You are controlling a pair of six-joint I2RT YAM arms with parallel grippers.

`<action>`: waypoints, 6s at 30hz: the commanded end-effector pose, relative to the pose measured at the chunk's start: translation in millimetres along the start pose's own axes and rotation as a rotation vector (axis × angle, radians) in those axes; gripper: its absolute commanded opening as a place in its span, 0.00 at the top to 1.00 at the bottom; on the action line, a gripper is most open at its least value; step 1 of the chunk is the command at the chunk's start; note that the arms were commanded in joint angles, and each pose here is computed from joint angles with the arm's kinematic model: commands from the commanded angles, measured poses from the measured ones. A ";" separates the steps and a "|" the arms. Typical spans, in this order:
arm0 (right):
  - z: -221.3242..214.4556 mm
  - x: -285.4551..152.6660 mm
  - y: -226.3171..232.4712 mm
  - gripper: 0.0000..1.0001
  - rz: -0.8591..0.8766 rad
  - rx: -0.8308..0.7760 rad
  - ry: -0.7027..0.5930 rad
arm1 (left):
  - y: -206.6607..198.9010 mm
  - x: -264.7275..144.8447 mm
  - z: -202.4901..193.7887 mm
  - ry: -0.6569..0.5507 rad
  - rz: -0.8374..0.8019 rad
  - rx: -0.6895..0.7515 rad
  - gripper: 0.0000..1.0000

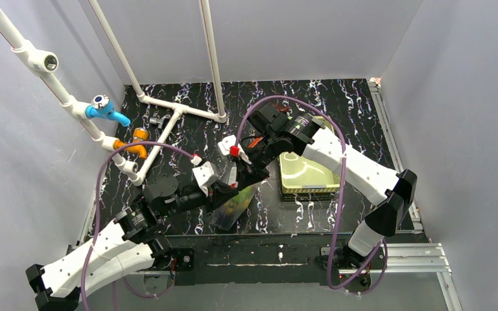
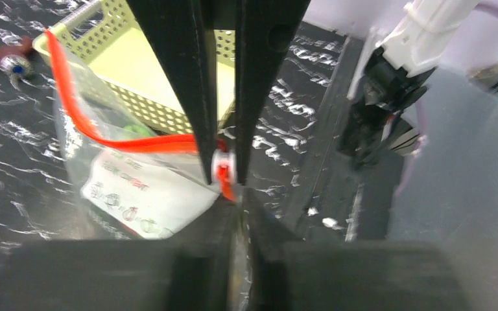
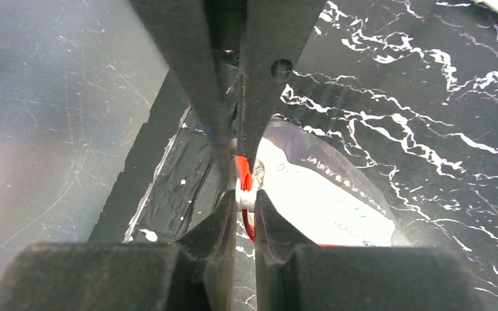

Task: Open the zip-top bag and remove the fake food
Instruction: Unzip the zipper food storage bag at the center of the board.

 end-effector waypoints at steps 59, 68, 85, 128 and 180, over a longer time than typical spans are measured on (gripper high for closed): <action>-42.5 -50.5 -31.5 0.99 -0.203 -0.002 0.035 | 16.9 -47.6 14.9 0.014 0.122 0.174 1.00; -50.0 -57.5 -35.8 0.99 -0.230 0.005 0.040 | 17.1 -50.9 15.1 0.013 0.128 0.177 1.00; -58.8 -68.1 -41.4 0.99 -0.267 0.021 0.040 | 18.5 -54.8 14.7 0.018 0.140 0.182 1.00; -80.0 -90.1 -53.9 0.99 -0.340 0.041 0.082 | 26.4 -75.7 14.0 0.045 0.205 0.217 1.00; -76.5 -80.8 -26.3 0.38 -0.159 0.085 -0.015 | 20.9 -44.8 21.1 0.010 0.142 0.166 1.00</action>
Point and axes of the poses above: each gripper's point midway between its finger pads, its own x axis out along the fingers, its own y axis along the line the jaws close on, z = x × y, the point moved 1 cm from there along -x, back along the fingers, and after that the axes turned 8 degrees about x, right-handed, at the moved point
